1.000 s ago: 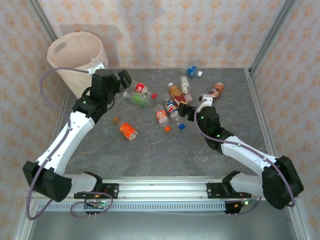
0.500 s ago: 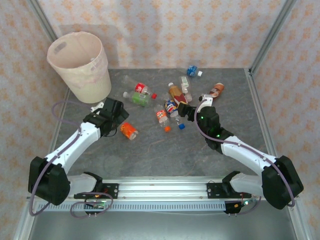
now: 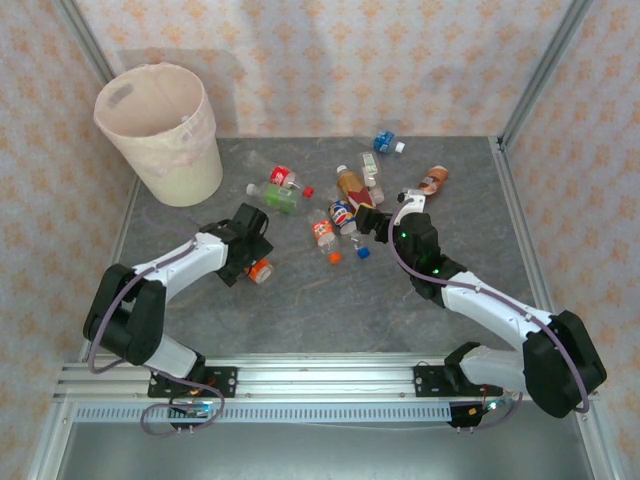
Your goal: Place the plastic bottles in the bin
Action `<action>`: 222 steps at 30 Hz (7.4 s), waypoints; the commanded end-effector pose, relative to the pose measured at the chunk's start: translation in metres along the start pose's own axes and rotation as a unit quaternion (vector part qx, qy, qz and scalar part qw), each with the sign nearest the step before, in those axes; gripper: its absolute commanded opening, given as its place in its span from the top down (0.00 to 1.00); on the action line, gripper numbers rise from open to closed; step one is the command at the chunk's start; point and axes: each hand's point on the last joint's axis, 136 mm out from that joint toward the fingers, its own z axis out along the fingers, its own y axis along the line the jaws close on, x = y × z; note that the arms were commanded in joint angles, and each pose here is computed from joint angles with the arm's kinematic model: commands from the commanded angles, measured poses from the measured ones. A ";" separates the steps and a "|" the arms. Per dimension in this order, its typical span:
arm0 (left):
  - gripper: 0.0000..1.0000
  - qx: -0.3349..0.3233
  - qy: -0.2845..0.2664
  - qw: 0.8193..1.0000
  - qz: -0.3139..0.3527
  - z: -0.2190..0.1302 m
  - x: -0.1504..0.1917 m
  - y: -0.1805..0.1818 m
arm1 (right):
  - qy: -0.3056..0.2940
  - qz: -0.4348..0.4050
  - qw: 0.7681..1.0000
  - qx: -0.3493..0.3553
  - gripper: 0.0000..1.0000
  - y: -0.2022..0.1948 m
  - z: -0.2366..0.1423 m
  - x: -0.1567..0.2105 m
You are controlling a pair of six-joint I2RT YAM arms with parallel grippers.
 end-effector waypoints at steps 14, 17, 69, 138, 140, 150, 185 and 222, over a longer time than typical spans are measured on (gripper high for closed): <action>0.32 0.050 0.009 0.997 0.055 0.047 0.014 -0.025 | -0.002 -0.004 1.000 0.007 0.01 -0.002 0.002 -0.002; 0.37 0.048 0.003 0.997 0.062 0.045 0.012 -0.024 | 0.008 -0.009 1.000 0.012 0.01 -0.004 0.006 0.004; 0.53 0.277 -0.138 0.940 0.143 -0.173 -0.052 -0.098 | -0.001 0.017 1.000 -0.020 0.01 0.010 0.008 -0.006; 0.42 -0.127 -0.433 0.885 0.118 -0.190 -0.454 -0.032 | -0.003 -0.012 0.999 -0.039 0.01 0.026 0.002 -0.018; 0.39 -0.134 -0.436 0.883 0.113 -0.195 -0.454 -0.029 | -0.002 -0.013 0.999 -0.038 0.01 0.025 0.002 -0.016; 0.03 -0.089 -0.438 0.890 0.097 -0.214 -0.447 -0.036 | 0.004 -0.016 0.999 -0.032 0.01 0.021 0.003 -0.011; 0.00 0.359 -0.285 0.873 0.165 -0.260 -0.179 -0.160 | 0.269 -0.056 0.961 0.029 0.17 -0.011 0.041 0.123; 0.00 0.354 -0.153 0.912 0.143 -0.173 -0.104 -0.135 | 0.236 -0.093 0.967 0.016 0.52 -0.014 0.056 0.124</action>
